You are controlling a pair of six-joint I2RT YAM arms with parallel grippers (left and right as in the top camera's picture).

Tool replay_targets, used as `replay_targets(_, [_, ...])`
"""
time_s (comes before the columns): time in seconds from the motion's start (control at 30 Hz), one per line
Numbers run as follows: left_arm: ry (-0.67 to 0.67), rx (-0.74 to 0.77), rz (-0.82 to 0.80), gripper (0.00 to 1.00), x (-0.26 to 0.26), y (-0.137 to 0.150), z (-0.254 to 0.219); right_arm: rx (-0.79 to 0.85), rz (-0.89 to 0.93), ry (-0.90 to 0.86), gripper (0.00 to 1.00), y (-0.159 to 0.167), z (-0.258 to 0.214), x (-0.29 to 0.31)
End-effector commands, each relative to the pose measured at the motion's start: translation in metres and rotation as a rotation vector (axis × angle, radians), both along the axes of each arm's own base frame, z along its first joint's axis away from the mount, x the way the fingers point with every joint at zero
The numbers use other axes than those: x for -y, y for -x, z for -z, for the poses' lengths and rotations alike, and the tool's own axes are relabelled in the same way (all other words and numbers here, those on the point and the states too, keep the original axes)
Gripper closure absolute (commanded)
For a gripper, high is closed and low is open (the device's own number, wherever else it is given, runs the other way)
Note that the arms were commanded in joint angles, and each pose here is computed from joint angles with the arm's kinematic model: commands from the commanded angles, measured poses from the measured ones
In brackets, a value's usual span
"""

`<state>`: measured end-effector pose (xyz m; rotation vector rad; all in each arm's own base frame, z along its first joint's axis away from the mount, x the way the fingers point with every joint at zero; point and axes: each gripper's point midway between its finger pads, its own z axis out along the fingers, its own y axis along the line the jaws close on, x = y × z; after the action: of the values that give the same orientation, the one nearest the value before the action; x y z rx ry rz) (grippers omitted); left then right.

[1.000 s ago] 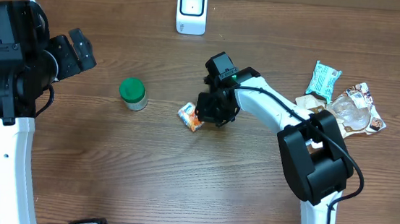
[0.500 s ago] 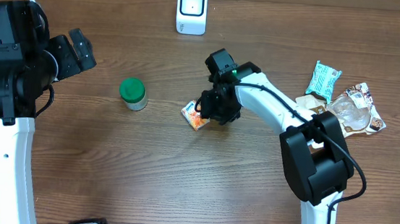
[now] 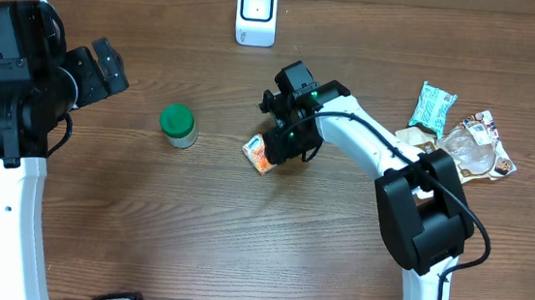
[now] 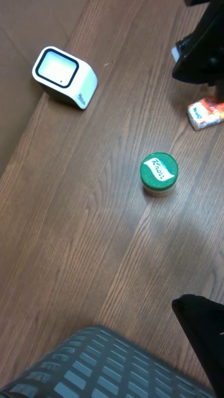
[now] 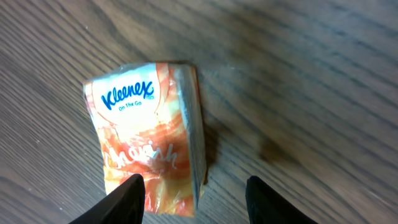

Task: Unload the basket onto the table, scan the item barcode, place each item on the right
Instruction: 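Grasp the orange Kleenex packet with the right gripper and lift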

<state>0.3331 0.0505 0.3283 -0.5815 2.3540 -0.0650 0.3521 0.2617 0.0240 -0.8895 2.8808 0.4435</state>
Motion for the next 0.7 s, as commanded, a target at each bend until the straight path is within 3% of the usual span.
replay_targets(0.0, [-0.009, -0.005, -0.002, 0.01, -0.003, 0.000, 0.001, 0.008, -0.011, -0.066, 0.53, 0.004, -0.004, -0.007])
replay_targets(0.17, [-0.010, -0.004, -0.002, 0.01, -0.003, -0.001, 0.001, 0.000, 0.026, -0.068, 0.67, 0.006, 0.006, -0.006])
replay_targets(0.33, [-0.009, -0.004, -0.002, 0.00, -0.003, -0.001, 0.001, -0.053, 0.112, -0.054, 0.94, 0.011, 0.007, -0.002])
replay_targets(0.5, [-0.010, -0.004, -0.002, 0.01, -0.003, -0.001, 0.001, -0.159, 0.199, -0.128, 0.96, 0.016, -0.007, -0.008])
replay_targets(0.67, [-0.009, -0.004, -0.002, 0.00, -0.003, -0.001, 0.001, -0.304, 0.160, -0.438, 0.96, 0.019, -0.073, -0.037])
